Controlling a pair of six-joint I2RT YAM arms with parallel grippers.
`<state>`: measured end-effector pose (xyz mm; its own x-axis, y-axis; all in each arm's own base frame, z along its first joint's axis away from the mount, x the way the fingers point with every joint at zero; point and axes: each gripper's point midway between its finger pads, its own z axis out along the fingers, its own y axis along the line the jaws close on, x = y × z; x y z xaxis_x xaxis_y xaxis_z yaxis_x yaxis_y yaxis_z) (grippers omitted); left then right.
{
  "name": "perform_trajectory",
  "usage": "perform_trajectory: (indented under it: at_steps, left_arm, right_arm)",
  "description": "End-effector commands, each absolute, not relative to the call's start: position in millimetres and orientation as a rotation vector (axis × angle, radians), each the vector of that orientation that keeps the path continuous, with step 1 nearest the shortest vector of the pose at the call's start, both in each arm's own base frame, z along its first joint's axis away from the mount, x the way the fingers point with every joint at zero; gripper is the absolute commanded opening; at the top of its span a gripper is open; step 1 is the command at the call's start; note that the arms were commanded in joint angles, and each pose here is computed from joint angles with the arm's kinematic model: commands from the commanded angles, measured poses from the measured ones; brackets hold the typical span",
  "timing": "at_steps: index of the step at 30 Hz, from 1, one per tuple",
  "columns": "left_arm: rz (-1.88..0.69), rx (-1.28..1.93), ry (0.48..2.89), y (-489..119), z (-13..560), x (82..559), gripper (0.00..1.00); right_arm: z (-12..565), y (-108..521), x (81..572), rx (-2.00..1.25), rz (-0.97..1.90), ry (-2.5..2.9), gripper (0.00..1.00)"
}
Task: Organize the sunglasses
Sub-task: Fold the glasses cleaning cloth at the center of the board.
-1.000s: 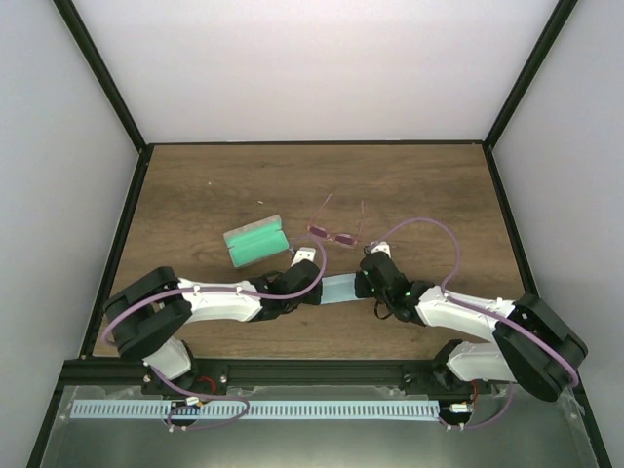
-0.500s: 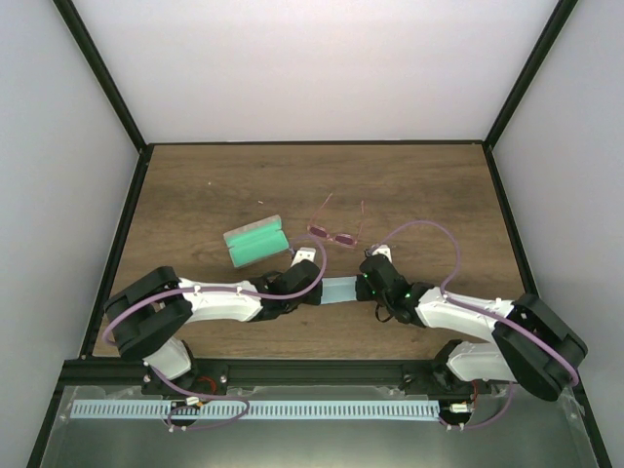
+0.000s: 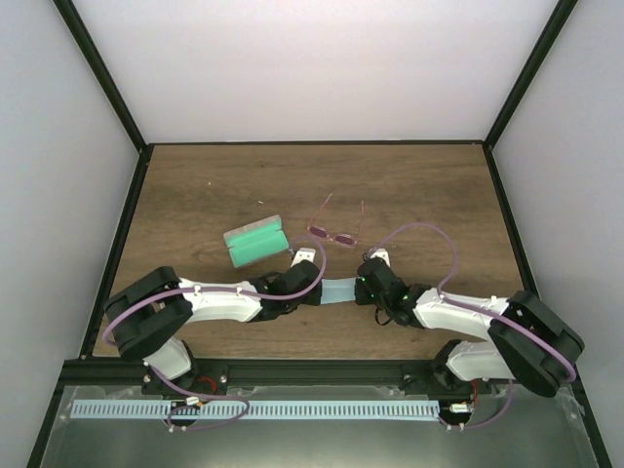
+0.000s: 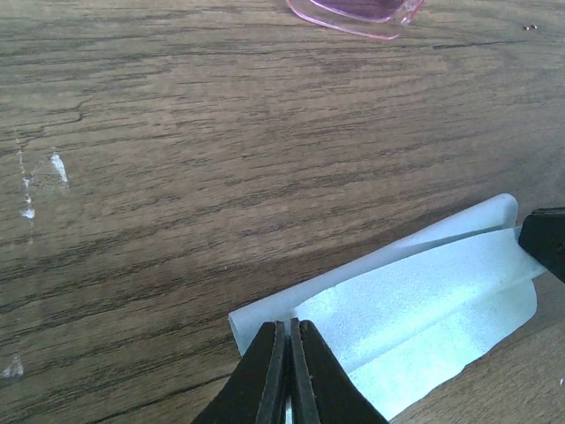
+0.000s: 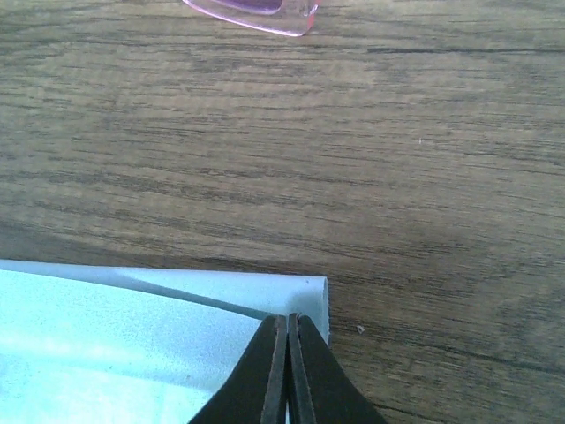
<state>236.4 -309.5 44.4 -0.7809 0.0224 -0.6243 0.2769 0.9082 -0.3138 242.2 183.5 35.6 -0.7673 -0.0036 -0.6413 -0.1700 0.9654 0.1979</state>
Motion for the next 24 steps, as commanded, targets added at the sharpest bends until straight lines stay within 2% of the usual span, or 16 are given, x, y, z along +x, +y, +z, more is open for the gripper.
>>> perform_trajectory:
  at_steps: [1,24]
  left_arm:
    - [-0.539,0.218,2.428,-310.7,42.0,232.9,0.04]
    - [-0.555,0.249,2.456,-311.7,34.3,218.4,0.04]
  right_arm:
    - [34.5,183.6,242.3,-0.111,0.302,2.427,0.01]
    - [34.7,179.9,246.3,-0.078,0.265,2.425,0.01]
